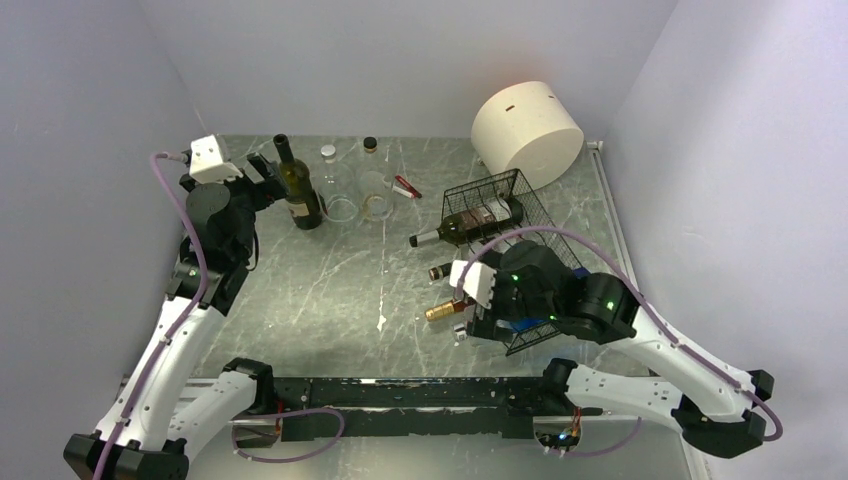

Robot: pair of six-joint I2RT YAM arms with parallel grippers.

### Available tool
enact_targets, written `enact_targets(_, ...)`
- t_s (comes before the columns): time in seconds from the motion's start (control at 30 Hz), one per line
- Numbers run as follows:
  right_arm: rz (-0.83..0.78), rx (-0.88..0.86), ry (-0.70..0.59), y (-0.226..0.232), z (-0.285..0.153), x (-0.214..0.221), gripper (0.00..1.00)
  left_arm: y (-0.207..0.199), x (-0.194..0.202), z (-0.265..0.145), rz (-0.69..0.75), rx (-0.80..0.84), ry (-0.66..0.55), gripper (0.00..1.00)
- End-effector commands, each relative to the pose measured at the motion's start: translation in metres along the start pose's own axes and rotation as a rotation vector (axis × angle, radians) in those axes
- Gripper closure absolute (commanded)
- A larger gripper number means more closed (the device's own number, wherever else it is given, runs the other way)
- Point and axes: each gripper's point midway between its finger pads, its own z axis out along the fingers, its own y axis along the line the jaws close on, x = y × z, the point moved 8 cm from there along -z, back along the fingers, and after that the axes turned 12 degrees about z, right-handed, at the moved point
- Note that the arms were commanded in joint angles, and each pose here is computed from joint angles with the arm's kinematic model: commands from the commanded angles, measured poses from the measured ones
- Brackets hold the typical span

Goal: Take the wine bottle off the wine rack

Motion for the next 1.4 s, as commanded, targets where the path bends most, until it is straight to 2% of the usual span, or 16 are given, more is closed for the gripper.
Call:
enact_targets(0.0,-0.232,-0.136,0.063,0.007,-0.018,0.023,0.0,0.001,-0.016,-0.004,-0.026,0.009,-0.051,0.06)
enact_targets(0.13,-0.311,-0.23,0.157,0.013,-0.021,0.041,0.01,-0.001,-0.016,-0.003,-0.028,0.022,-0.044,0.06)
enact_targets(0.37,-0.309,-0.183,0.162,0.011,-0.01,0.047,0.0,-0.005,-0.015,-0.002,-0.038,0.054,-0.042,0.06)
enact_targets(0.57,-0.344,-0.211,0.264,0.012,0.017,0.057,0.0,-0.009,-0.013,0.002,-0.036,0.071,-0.011,0.06)
enact_targets(0.7,-0.371,-0.114,0.227,0.003,0.027,0.053,0.0,-0.012,-0.015,-0.001,-0.047,0.106,-0.021,0.06)
enact_targets(0.8,-0.373,-0.115,0.215,0.004,0.036,0.051,0.0,-0.012,-0.014,0.0,-0.045,0.104,-0.016,0.06)
enact_targets(0.97,-0.357,-0.123,0.258,0.005,0.05,0.054,0.0,-0.015,-0.012,0.003,-0.048,0.113,0.002,0.06)
enact_targets(1.1,-0.384,-0.061,0.269,-0.001,0.055,0.059,0.01,-0.017,-0.015,0.001,-0.059,0.144,-0.003,0.06)
enact_targets(1.23,-0.412,-0.057,0.261,-0.002,0.054,0.057,0.04,-0.017,-0.015,0.0,-0.062,0.139,-0.004,0.06)
enact_targets(1.37,-0.428,-0.057,0.31,-0.002,0.058,0.066,0.07,-0.018,-0.013,0.002,-0.06,0.141,0.005,0.06)
